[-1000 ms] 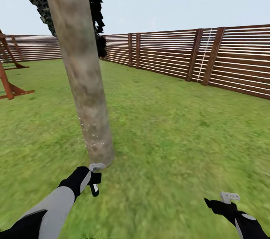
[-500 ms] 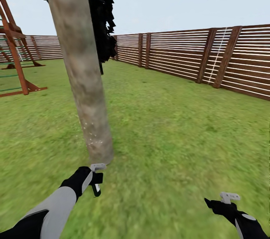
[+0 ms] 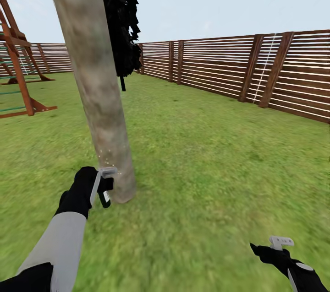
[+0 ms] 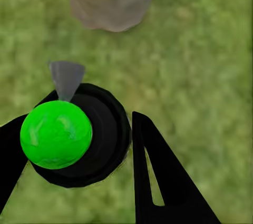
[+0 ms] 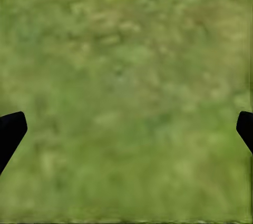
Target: In the garden, pick up the pesticide atomizer on the floor and spray pesticide onto both trees until each tree trunk is fully covered.
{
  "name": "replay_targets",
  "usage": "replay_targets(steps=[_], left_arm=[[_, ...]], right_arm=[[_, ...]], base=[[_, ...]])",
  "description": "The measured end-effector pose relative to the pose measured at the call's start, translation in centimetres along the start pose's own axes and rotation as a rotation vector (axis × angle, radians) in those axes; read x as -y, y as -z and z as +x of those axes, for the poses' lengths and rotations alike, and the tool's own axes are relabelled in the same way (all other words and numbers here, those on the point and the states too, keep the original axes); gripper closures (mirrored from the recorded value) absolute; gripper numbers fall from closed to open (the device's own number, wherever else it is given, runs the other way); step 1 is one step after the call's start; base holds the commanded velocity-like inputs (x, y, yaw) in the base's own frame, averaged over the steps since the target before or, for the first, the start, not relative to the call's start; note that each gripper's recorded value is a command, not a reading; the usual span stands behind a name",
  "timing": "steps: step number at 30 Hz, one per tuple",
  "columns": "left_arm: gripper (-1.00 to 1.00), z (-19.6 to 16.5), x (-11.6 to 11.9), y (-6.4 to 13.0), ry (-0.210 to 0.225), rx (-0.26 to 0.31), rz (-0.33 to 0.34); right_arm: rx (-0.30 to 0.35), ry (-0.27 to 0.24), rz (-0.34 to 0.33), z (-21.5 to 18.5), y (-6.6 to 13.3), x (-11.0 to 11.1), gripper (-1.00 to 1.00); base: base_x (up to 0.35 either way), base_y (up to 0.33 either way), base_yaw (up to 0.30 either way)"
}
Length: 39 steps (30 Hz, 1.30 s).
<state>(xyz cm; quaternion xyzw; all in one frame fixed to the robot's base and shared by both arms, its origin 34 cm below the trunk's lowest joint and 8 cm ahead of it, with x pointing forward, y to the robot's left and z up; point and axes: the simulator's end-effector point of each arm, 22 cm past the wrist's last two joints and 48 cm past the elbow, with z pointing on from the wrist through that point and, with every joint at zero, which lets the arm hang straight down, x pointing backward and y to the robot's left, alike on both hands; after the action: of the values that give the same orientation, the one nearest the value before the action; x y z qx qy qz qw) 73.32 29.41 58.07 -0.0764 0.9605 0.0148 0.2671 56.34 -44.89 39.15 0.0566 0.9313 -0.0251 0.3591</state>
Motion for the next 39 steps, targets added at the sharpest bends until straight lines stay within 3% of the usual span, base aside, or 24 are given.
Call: replay_targets(steps=[6, 10, 14, 18, 21, 23, 26, 31, 33, 34, 36, 37, 39], left_arm=[[1.0, -8.1, 0.4, 3.9, 0.006, 0.114, 0.005], [1.0, -11.9, -0.4, 5.1, -0.007, 0.114, -0.012], [1.0, -10.7, -0.9, 4.2, -0.011, 0.086, -0.02], [1.0, -4.3, -1.4, 0.8, -0.026, -0.008, -0.034], [1.0, -3.9, -1.8, 0.6, -0.022, -0.01, -0.039], [1.0, -5.4, -1.9, 1.5, -0.016, 0.017, -0.04], [1.0, -12.6, -1.5, 5.5, 0.0, 0.124, -0.024], [1.0, -17.7, -0.9, 8.5, -0.007, 0.166, -0.014], [1.0, -17.3, -1.5, 8.1, -0.025, 0.158, -0.046], [1.0, -15.9, -2.0, 7.0, -0.033, 0.134, -0.06], [1.0, -8.8, -2.8, 2.5, -0.048, 0.029, -0.076], [1.0, -6.6, -3.0, 1.3, -0.051, -0.004, -0.077], [1.0, -6.4, -3.3, 1.3, -0.044, -0.004, -0.077]], right_arm=[[0.0, 0.0, 0.0, 0.0, 0.0, 0.0, -1.0], [0.001, 0.0, 0.001, 0.0, 0.0, 0.0, -1.0], [0.001, 0.0, 0.0, 0.0, 0.0, 0.0, -1.0], [-0.001, 0.0, 0.0, 0.0, 0.0, 0.0, -1.0], [-0.001, 0.0, -0.001, 0.1, 0.0, 0.0, -1.0], [0.0, -0.001, -0.001, 0.0, 0.0, 0.0, -1.0], [0.001, -0.001, 0.001, 0.0, 0.1, 0.1, -1.0], [0.001, 0.0, 0.001, 0.0, 0.0, 0.0, -1.0], [0.0, 0.001, -0.001, 0.0, 0.0, 0.0, -1.0], [-0.001, 0.001, -0.001, 0.1, 0.0, -0.1, -1.0], [-0.003, 0.001, -0.002, 0.1, 0.0, -0.2, -1.0], [-0.003, 0.0, -0.003, 0.2, 0.0, -0.2, -1.0], [-0.002, 0.0, -0.003, 0.1, 0.0, -0.2, -1.0]], base=[[-0.073, 0.0, 0.0], [-0.001, 0.0, 0.0], [0.0, 0.0, 0.0], [-0.075, 0.0, 0.0], [-0.253, 0.0, 0.0], [-0.079, 0.0, 0.0], [-0.01, 0.0, 0.0], [0.0, 0.0, 0.0], [0.0, 0.0, 0.0], [0.0, 0.0, 0.0], [0.0, 0.0, 0.0], [0.0, 0.0, 0.0], [0.0, 0.0, 0.0]])
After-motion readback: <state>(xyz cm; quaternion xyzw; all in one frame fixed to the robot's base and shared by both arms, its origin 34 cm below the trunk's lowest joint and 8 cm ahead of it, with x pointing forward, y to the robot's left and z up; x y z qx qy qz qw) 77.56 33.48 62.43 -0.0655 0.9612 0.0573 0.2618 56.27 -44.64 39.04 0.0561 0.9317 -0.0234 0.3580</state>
